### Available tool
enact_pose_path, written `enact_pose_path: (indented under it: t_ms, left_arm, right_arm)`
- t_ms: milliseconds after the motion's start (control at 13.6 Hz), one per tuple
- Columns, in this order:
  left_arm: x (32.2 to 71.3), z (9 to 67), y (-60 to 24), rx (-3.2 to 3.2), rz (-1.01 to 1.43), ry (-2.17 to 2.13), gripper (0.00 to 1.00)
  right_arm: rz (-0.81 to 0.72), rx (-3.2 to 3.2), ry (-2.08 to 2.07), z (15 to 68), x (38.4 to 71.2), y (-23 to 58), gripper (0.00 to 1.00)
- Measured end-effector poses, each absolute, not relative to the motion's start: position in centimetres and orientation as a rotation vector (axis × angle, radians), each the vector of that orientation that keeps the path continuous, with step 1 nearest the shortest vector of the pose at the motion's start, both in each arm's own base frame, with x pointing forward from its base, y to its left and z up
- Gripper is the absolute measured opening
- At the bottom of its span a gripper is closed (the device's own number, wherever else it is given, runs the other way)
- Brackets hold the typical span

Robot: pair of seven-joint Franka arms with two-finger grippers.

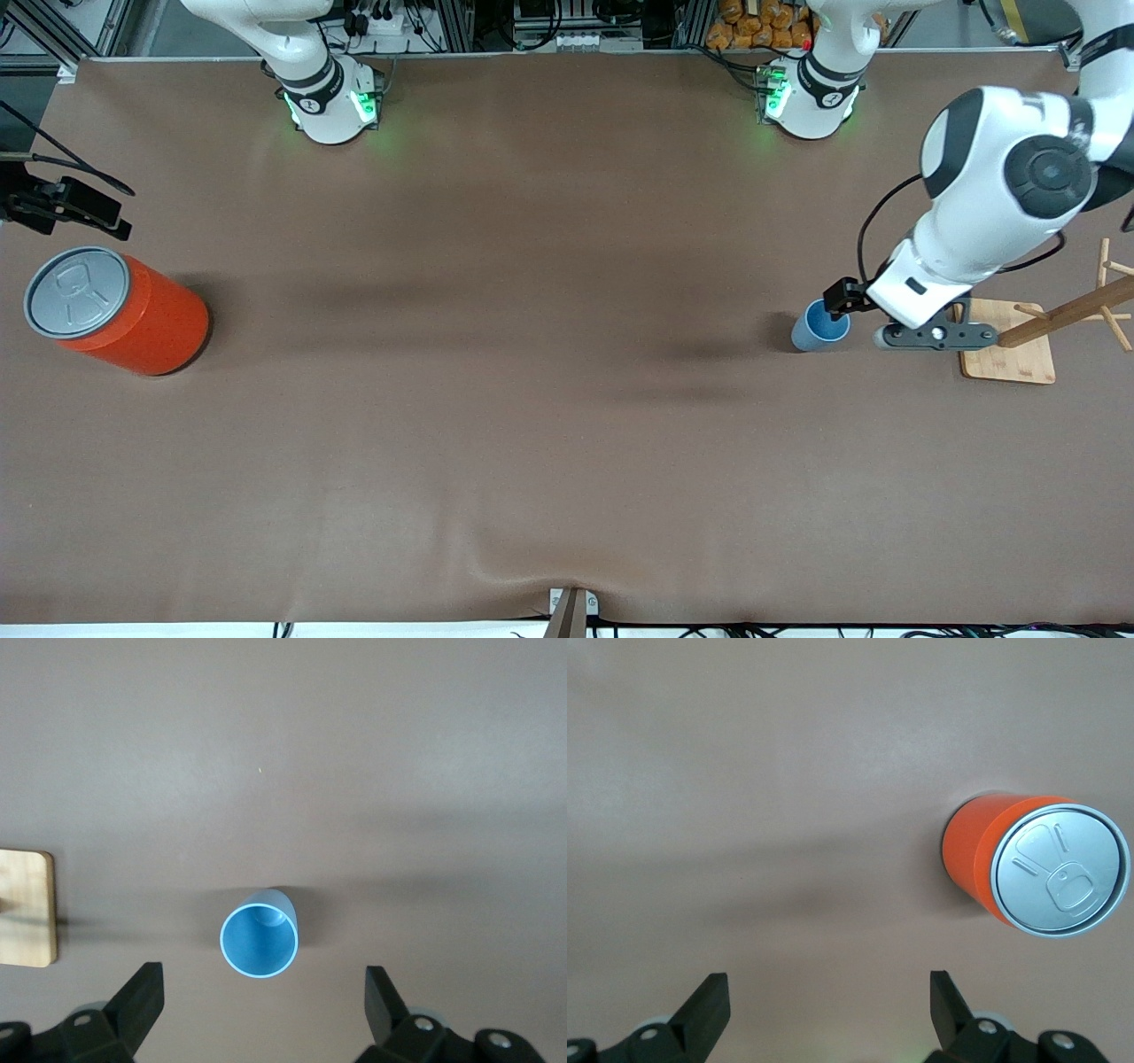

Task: Flip cup
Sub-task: 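Open the left gripper and lift it away from the upright cup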

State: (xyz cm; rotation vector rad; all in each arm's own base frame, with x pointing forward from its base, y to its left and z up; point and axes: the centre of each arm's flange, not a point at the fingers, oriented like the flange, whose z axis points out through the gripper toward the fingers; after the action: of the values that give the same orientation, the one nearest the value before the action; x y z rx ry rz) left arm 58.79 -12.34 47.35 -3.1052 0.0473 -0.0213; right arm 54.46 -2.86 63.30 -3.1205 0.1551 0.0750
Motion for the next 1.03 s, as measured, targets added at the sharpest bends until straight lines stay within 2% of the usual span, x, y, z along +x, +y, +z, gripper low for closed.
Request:
enact_pose_path:
  t_ms: [810, 1031]
  left_arm:
    - [60.4, 53.0, -9.1, -3.105, -0.119, -0.002, 1.00]
    - [59.3, 56.3, -6.4, -3.093, -0.100, -0.013, 1.00]
  right_arm:
    - [0.076, -3.121, 0.154, 63.3, 54.5, -2.8, 1.00]
    - [0.077, -3.120, 0.154, 63.2, 54.5, -2.8, 1.00]
